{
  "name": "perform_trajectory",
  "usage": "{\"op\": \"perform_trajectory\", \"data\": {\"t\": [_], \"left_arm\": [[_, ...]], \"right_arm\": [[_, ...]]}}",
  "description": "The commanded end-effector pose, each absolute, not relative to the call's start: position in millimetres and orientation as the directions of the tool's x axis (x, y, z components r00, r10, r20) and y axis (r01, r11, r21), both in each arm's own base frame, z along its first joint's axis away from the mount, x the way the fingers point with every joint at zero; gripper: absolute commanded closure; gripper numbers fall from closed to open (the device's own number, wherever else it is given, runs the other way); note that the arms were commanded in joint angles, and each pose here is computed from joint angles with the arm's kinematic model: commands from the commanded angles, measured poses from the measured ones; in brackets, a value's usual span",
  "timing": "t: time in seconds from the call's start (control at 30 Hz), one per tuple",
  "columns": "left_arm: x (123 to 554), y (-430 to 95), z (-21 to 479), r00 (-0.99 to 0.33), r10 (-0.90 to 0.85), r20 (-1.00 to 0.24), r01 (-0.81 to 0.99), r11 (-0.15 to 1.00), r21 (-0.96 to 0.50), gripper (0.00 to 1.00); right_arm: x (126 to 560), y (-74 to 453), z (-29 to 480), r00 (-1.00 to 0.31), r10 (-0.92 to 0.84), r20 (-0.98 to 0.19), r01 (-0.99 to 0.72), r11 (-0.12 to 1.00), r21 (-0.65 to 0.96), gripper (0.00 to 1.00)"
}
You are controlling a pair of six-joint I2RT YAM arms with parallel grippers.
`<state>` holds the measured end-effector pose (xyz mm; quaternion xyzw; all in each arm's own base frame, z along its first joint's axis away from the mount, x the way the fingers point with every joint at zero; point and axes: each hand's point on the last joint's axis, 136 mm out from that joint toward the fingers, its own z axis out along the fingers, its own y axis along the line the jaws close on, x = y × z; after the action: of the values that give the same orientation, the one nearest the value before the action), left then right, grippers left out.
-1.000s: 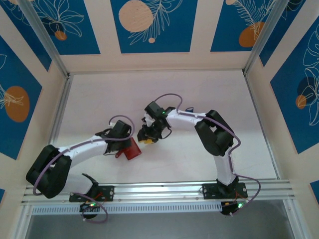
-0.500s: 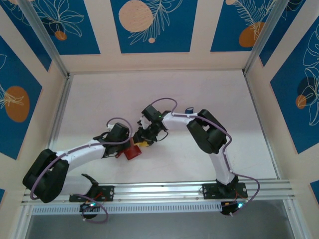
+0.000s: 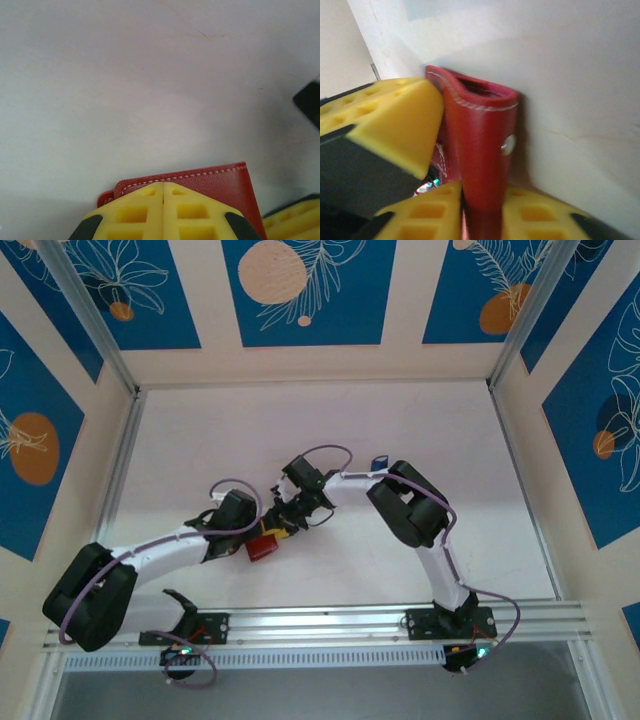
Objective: Put the credit cards into the card holder
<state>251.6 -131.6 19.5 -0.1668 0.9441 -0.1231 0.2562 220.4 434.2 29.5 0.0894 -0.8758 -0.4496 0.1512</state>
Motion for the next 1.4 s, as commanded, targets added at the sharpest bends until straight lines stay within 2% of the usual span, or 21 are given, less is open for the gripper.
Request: {"op": "perform_trajectory", "data": {"t": [0.0, 0.07, 0.2, 0.27, 0.4, 0.53, 0.63, 0.77, 0.93, 1.03, 1.07, 1.17, 1.23, 1.37], "left_arm": [[176, -91, -36, -0.917, -0.336, -0.214, -0.322, 0.942, -0.097, 1.0], [180, -93, -30, -0.916, -0.331, -0.226, -0.315, 0.943, -0.104, 1.0], [196, -99, -1, -0.91, -0.299, -0.288, -0.271, 0.953, -0.134, 0.96], [203, -103, 16, -0.901, -0.292, -0.32, -0.252, 0.955, -0.158, 0.9], [212, -105, 40, -0.89, -0.269, -0.367, -0.219, 0.96, -0.173, 0.82], [215, -106, 50, -0.886, -0.254, -0.389, -0.198, 0.964, -0.179, 0.79], [215, -107, 52, -0.886, -0.25, -0.391, -0.192, 0.964, -0.182, 0.79], [216, -110, 55, -0.888, -0.245, -0.389, -0.182, 0.965, -0.192, 0.79], [216, -110, 60, -0.885, -0.25, -0.393, -0.183, 0.963, -0.2, 0.79], [214, -105, 66, -0.876, -0.261, -0.405, -0.194, 0.961, -0.199, 0.79], [213, -103, 69, -0.871, -0.265, -0.413, -0.198, 0.96, -0.199, 0.79], [211, -98, 79, -0.856, -0.273, -0.438, -0.201, 0.958, -0.204, 0.79], [210, -93, 84, -0.846, -0.277, -0.456, -0.208, 0.958, -0.196, 0.79], [206, -81, 93, -0.828, -0.282, -0.485, -0.227, 0.959, -0.17, 0.79]], "right_arm": [[199, 448, 26, -0.912, -0.343, 0.224, 0.006, 0.536, 0.844, 0.9], [203, 443, 29, -0.918, -0.329, 0.22, 0.009, 0.539, 0.842, 0.99], [220, 414, 57, -0.953, -0.264, 0.149, -0.025, 0.558, 0.829, 1.0], [231, 383, 71, -0.972, -0.211, 0.099, -0.062, 0.646, 0.761, 1.0], [247, 305, 89, -0.988, -0.153, -0.018, -0.147, 0.9, 0.41, 1.0], [250, 249, 103, -0.99, -0.128, -0.058, -0.135, 0.983, 0.127, 1.0], [251, 212, 109, -0.987, -0.131, -0.094, -0.119, 0.985, -0.125, 1.0], [251, 187, 120, -0.978, -0.155, -0.137, -0.096, 0.925, -0.367, 1.0], [249, 195, 120, -0.961, -0.25, -0.121, -0.13, 0.79, -0.599, 1.0], [244, 223, 103, -0.949, -0.304, -0.088, -0.186, 0.76, -0.623, 1.0], [241, 236, 96, -0.944, -0.32, -0.073, -0.207, 0.753, -0.625, 0.97], [233, 270, 75, -0.932, -0.36, -0.044, -0.272, 0.774, -0.572, 0.77], [224, 294, 65, -0.924, -0.382, -0.025, -0.323, 0.814, -0.483, 0.69], [208, 339, 70, -0.927, -0.371, -0.05, -0.364, 0.925, -0.107, 0.63]]}}
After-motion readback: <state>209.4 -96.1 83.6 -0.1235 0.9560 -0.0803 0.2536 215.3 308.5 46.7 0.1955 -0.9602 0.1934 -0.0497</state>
